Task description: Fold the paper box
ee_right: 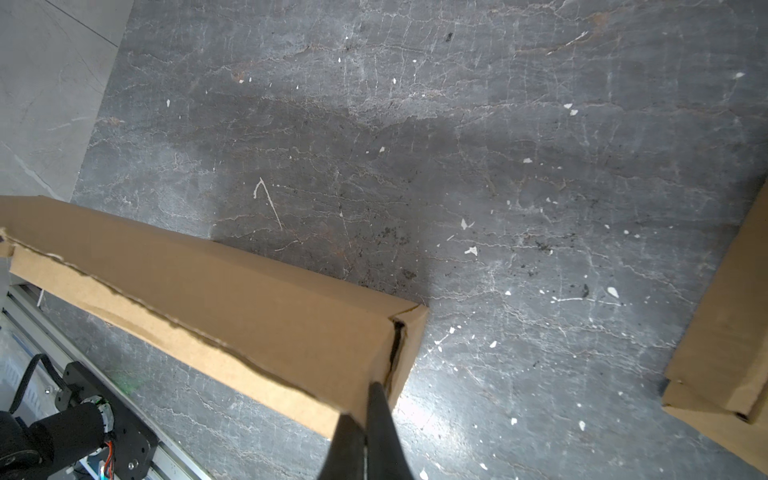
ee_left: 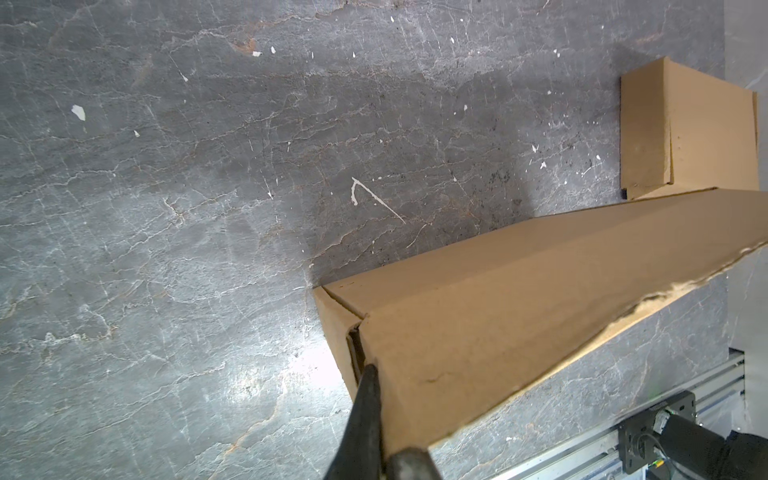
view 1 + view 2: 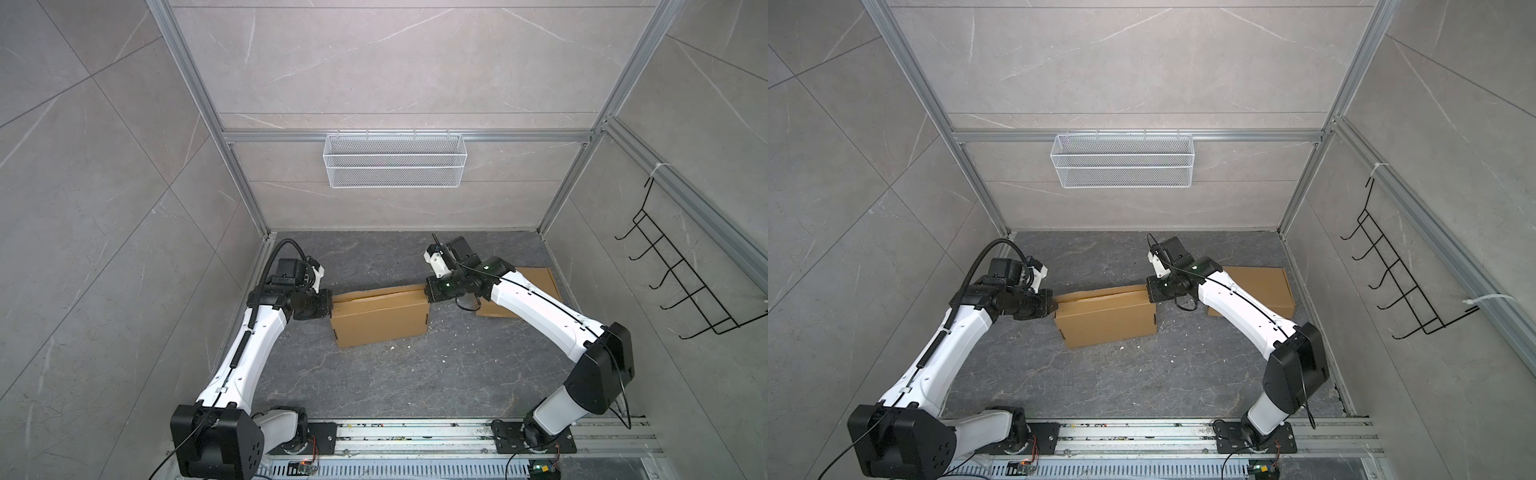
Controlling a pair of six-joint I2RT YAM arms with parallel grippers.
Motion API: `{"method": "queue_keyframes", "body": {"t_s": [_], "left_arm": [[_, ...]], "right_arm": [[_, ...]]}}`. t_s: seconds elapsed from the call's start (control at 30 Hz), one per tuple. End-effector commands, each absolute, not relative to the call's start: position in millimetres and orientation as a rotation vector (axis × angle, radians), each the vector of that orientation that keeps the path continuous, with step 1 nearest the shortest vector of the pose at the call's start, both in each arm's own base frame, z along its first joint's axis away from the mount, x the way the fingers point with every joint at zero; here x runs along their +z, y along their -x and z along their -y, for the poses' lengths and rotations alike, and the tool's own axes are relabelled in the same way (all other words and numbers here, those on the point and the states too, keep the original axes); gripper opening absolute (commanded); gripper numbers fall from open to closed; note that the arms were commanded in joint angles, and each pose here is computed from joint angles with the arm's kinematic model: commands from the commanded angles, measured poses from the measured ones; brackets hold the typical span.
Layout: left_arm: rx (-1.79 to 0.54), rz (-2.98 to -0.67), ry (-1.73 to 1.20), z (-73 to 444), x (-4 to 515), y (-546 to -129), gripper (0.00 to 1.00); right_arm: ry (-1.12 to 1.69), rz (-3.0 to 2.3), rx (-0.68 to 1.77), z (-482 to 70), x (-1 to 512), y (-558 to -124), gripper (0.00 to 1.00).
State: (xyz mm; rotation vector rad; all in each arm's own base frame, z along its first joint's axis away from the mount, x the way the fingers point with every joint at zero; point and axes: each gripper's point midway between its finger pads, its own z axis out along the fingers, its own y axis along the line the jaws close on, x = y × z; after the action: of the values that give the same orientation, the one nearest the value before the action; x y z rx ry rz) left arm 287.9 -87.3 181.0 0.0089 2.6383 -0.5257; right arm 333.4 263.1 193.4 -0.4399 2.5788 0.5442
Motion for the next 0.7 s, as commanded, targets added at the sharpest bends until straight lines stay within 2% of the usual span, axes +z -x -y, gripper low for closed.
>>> {"method": "queue_keyframes", "body": {"t_s": [0.0, 0.33, 0.57, 0.67], "left_arm": [[-0.525, -2.749, 0.098, 84, 159, -268, 0.00], [-0.524, -2.767, 0.106, 84, 150, -263, 0.00], [-0.521, -2.759, 0.079, 83, 149, -259, 0.00], [-0.515, -2.760, 0.076, 83, 147, -259, 0.00]], "right_arm": [[0.408, -2.657, 0.594, -265, 179, -315, 0.00], [0.394, -2.667, 0.612, -267, 175, -314, 0.00], [0.416, -2.640, 0.649, -272, 190, -317, 0.00], [0.416, -2.625, 0.685, -274, 200, -319, 0.04]]}}
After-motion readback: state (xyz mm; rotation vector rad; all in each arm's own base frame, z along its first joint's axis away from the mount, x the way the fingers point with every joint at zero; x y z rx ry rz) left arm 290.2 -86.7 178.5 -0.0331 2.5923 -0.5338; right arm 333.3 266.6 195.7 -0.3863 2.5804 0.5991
